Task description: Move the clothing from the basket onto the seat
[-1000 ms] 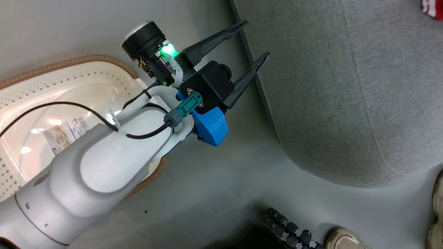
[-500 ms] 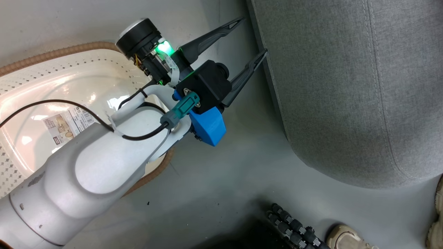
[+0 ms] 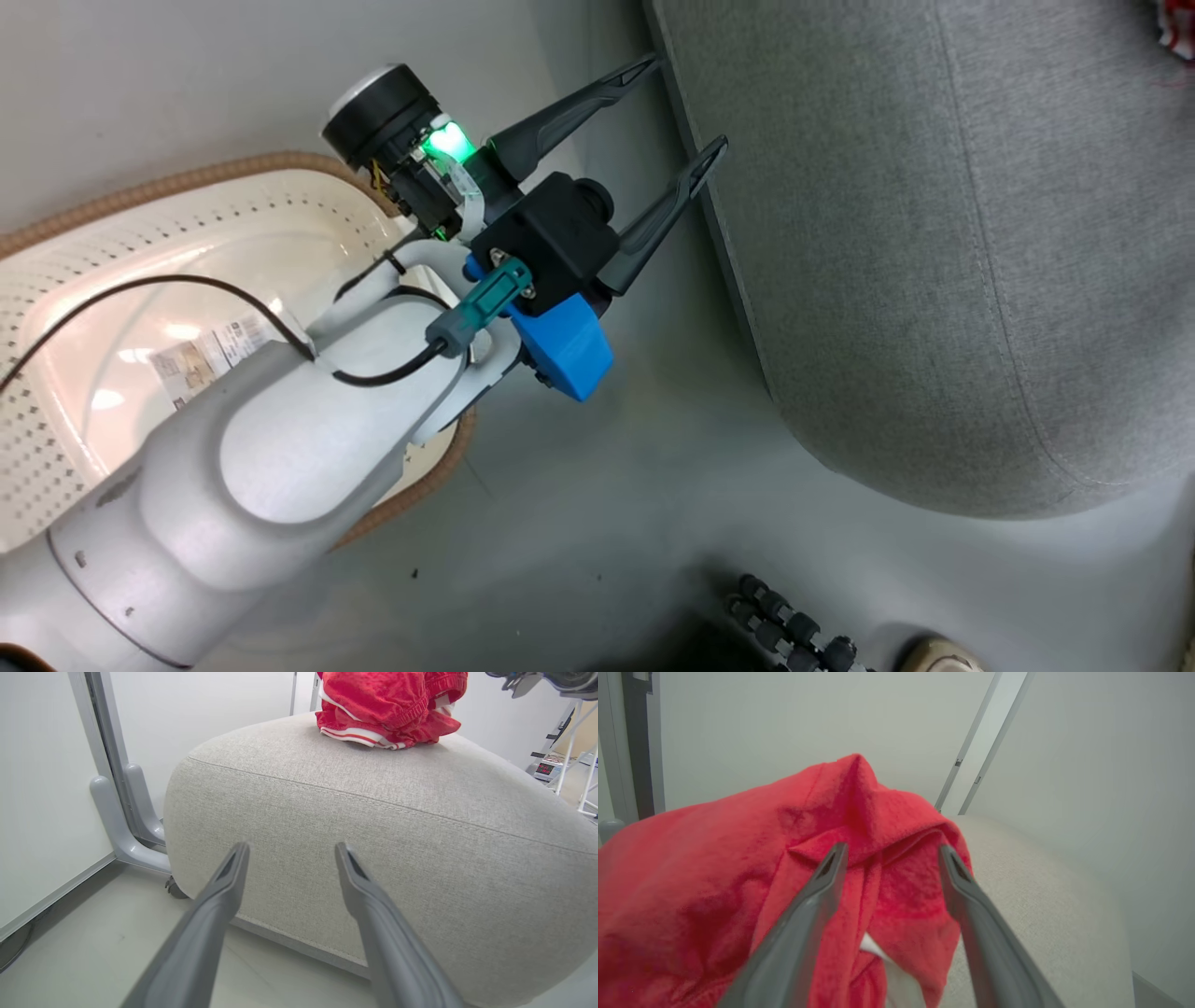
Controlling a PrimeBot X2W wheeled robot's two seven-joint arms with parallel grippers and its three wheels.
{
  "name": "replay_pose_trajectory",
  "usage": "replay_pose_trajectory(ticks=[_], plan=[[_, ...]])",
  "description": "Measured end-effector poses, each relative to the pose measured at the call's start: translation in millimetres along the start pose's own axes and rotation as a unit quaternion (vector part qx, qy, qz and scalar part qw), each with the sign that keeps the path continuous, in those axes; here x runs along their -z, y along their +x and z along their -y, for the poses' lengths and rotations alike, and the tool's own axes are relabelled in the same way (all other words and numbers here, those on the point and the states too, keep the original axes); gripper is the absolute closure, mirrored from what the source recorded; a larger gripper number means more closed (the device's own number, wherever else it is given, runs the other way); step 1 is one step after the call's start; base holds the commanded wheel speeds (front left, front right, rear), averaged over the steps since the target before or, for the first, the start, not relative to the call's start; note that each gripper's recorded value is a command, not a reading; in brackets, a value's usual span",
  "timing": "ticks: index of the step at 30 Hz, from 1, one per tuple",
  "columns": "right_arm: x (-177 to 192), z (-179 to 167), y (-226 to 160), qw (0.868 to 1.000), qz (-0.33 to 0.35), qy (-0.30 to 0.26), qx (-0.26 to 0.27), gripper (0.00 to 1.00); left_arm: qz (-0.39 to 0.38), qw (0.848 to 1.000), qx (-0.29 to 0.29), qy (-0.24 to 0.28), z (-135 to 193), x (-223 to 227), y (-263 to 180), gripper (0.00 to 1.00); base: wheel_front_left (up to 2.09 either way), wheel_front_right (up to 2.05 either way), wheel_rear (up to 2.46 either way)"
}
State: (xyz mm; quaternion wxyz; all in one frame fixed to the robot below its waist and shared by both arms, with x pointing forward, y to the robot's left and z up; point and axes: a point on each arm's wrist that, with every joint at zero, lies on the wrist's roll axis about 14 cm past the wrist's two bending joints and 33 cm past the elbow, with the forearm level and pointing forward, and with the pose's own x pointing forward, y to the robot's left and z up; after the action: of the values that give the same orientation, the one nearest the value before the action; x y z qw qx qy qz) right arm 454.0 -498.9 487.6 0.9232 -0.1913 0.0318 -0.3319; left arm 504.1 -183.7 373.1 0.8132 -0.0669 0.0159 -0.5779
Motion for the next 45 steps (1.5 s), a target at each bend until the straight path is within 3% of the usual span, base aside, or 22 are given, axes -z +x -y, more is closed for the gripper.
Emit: replay_pose_trajectory(ticks=[4, 10, 19, 24, 31, 38, 45], plan=[[-10.9, 14.1, -15.8, 1.0, 0.012, 0.006, 0.007, 0.0, 0.013, 1.0, -0.009, 0.002, 3.6, -17.2, -2.4, 0.0, 0.0, 0.0, 0.0], [-59.8, 12.8, -27.1, 0.997, 0.074, 0.012, -0.02, 0.0, 0.033, 0.998, -0.043, 0.011, 2.5, -50.2, -12.2, 0.0, 0.0, 0.0, 0.0], [-118.7, -45.2, -57.3, 0.979, 0.15, 0.061, -0.121, 0.0, 0.06, 0.983, -0.172, 0.027, -30.3, -112.0, -58.9, 0.0, 0.0, 0.0, 0.0], [-142.5, -96.7, -77.4, 0.961, 0.174, 0.094, -0.194, 0.0, 0.076, 0.963, -0.257, 0.04, -52.1, -141.4, -106.6, 0.0, 0.0, 0.0, 0.0], [-170.8, -152.7, -114.7, 0.93, 0.197, 0.135, -0.279, 0.0, 0.096, 0.923, -0.369, 0.056, -69.8, -173.5, -183.0, 0.0, 0.0, 0.0, 0.0], [-181.6, -184.7, -157.8, 0.906, 0.195, 0.172, -0.335, 0.0, 0.1, 0.88, -0.46, 0.065, -64.6, -183.7, -260.6, 0.0, 0.0, 0.0, 0.0], [-161.8, -201.1, -194.9, 0.895, 0.15, 0.199, -0.369, 0.0, 0.101, 0.852, -0.51, 0.064, -43.3, -182.7, -312.0, 0.0, 0.0, 0.0, 0.0]])
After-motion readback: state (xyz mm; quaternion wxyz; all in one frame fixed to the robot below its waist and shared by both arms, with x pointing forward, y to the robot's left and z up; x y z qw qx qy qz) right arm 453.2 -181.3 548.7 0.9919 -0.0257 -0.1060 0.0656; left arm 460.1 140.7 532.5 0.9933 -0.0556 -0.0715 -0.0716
